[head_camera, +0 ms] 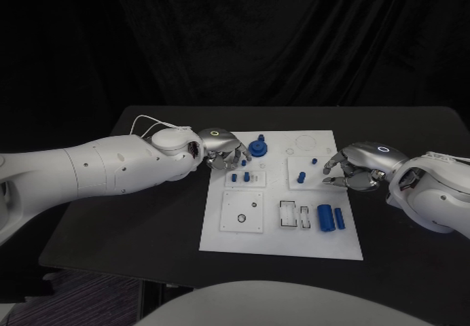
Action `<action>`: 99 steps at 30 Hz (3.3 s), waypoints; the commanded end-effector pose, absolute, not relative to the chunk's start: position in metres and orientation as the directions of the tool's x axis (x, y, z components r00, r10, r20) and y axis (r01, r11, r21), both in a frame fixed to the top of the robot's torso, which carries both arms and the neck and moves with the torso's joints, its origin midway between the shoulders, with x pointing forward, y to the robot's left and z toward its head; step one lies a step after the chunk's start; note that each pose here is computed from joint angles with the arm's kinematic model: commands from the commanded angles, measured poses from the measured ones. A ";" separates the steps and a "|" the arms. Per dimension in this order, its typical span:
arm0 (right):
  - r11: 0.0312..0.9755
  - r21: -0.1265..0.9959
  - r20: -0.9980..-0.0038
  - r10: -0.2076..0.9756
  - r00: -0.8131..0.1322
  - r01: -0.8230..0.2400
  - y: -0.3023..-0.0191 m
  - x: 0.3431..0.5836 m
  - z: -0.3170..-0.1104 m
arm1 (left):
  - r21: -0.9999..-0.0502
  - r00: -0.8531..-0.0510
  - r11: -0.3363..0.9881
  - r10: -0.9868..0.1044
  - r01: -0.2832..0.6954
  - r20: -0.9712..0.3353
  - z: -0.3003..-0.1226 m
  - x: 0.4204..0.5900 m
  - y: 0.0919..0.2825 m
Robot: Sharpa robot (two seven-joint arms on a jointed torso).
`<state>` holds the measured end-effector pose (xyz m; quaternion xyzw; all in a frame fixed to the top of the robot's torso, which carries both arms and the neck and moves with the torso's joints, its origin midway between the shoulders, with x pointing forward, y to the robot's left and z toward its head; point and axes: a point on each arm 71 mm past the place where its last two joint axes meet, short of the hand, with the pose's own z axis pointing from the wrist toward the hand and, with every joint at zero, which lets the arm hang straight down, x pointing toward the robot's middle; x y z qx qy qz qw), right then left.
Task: Assemble the parts on the task board
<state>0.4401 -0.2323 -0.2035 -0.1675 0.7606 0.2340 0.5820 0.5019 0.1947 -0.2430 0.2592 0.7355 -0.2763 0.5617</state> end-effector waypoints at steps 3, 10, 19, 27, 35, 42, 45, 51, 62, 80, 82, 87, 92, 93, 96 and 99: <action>0.835 0.162 -0.964 0.020 -0.265 -0.526 -0.233 0.440 -0.204 | -0.102 -0.180 0.714 0.034 0.693 -0.983 -0.239 0.502 0.199; 0.836 0.163 -0.968 0.032 -0.250 -0.524 -0.236 0.440 -0.203 | -0.071 -0.064 0.715 -0.037 0.696 -0.997 -0.232 0.501 0.213; 0.836 0.168 -0.978 0.074 -0.195 -0.523 -0.248 0.437 -0.196 | -0.044 0.101 0.724 -0.156 0.689 -0.982 -0.217 0.491 0.245; 0.848 0.145 -0.988 0.094 -0.124 -0.509 -0.260 0.443 -0.175 | -0.469 -0.122 0.638 -0.510 0.611 -0.852 -0.211 0.484 0.278; 0.843 0.111 -0.993 0.069 -0.100 -0.526 -0.255 0.459 -0.173 | -0.902 -0.424 0.232 -0.821 0.364 -0.382 -0.230 0.471 0.275; 0.843 0.106 -0.990 0.040 -0.135 -0.527 -0.254 0.468 -0.194 | -0.965 -0.514 0.019 -0.843 0.261 -0.156 -0.236 0.458 0.258; 0.839 0.105 -0.989 0.032 -0.144 -0.535 -0.250 0.472 -0.200 | -0.967 -0.528 -0.024 -0.841 0.253 -0.117 -0.235 0.453 0.253; 0.844 0.103 -0.987 0.021 -0.159 -0.526 -0.245 0.475 -0.205 | -0.967 -0.557 -0.071 -0.827 0.244 -0.079 -0.234 0.447 0.246; 0.859 0.088 -0.985 0.000 -0.171 -0.505 -0.242 0.484 -0.210 | -0.963 -0.582 -0.098 -0.810 0.252 -0.070 -0.235 0.446 0.233; 0.866 0.078 -0.966 -0.057 -0.251 -0.494 -0.226 0.494 -0.233 | -0.968 -0.593 -0.100 -0.803 0.229 -0.057 -0.243 0.442 0.235; 0.865 0.083 -0.965 -0.054 -0.256 -0.494 -0.225 0.494 -0.237 | -0.969 -0.593 -0.101 -0.803 0.227 -0.056 -0.244 0.442 0.235; 0.864 0.086 -0.965 -0.051 -0.256 -0.496 -0.221 0.497 -0.241 | -0.970 -0.594 -0.101 -0.802 0.223 -0.053 -0.246 0.442 0.236; 0.864 0.085 -0.963 -0.056 -0.263 -0.496 -0.219 0.498 -0.243 | -0.970 -0.600 -0.107 -0.799 0.220 -0.048 -0.247 0.442 0.235; 0.864 0.085 -0.963 -0.056 -0.263 -0.496 -0.219 0.498 -0.243 | -0.969 -0.601 -0.109 -0.798 0.220 -0.047 -0.247 0.441 0.235; 0.863 0.086 -0.965 -0.054 -0.258 -0.499 -0.218 0.499 -0.243 | -0.969 -0.604 -0.114 -0.796 0.221 -0.044 -0.247 0.441 0.234; 0.861 0.086 -0.966 -0.051 -0.254 -0.501 -0.217 0.499 -0.243 | -0.969 -0.607 -0.115 -0.794 0.218 -0.043 -0.248 0.442 0.234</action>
